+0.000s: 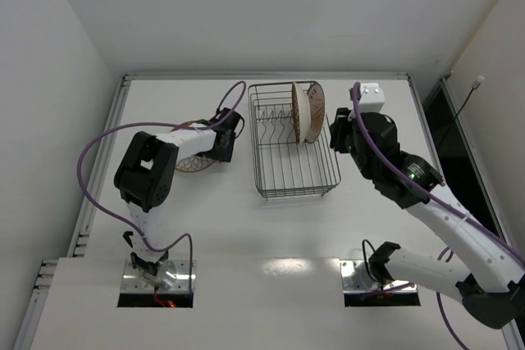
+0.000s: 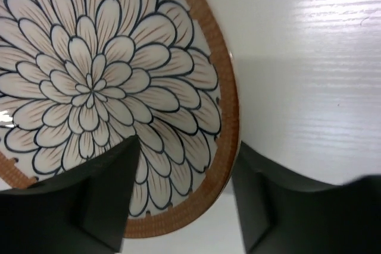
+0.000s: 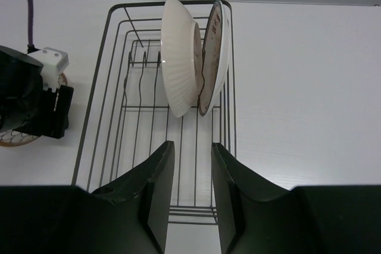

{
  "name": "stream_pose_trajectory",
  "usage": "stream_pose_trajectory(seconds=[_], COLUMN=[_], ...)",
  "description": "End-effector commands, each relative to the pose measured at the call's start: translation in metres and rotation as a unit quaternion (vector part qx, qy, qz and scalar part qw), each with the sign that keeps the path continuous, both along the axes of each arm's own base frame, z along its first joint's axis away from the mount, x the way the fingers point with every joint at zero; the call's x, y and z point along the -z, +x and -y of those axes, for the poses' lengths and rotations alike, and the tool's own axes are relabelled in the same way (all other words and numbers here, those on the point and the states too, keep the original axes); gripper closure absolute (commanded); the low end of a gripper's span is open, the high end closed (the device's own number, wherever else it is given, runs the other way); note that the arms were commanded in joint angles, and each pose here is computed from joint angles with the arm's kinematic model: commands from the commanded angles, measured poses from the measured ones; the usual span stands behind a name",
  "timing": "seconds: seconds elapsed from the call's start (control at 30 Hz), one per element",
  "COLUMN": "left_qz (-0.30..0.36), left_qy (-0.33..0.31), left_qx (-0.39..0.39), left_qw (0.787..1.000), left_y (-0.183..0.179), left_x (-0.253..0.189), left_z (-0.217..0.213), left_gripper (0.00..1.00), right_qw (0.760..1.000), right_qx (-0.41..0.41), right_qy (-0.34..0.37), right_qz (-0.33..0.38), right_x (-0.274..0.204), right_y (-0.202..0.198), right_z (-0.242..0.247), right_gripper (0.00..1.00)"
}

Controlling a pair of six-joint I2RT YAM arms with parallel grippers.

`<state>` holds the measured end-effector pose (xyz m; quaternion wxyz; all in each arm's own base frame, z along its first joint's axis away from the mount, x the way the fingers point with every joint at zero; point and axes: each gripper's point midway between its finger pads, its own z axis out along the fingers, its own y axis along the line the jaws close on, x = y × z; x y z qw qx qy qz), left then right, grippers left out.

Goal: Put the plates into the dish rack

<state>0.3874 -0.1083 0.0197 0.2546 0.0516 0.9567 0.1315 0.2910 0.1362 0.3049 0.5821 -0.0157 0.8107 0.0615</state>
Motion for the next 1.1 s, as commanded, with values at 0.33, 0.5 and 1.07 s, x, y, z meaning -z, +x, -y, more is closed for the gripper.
stream_pose_trajectory(seconds=[0.33,0.5,1.07], left_qz=[-0.023,0.026,0.329], left_qy=[0.037,-0.036,-0.383], left_qx=[-0.042,-0.044,0.022], left_qw=[0.998,0.998,0.863], left_y=[-0.006,0.005,0.005], left_x=[0.002,-0.053,-0.396], left_z=[-0.018,-0.001,0.061], left_gripper=[1.0,1.0,1.0], right_qw=[0.998,0.999,0.965], right_qx=[0.02,0.038,0.261], right_qy=[0.041,0.017,-0.039], right_qz=[0.036,0.013,0.013], right_x=[-0.025,-0.004,0.071], right_y=[-0.017,-0.024,-0.082], right_z=[0.017,0.03,0.147], right_gripper=[0.71,0.71,0.68])
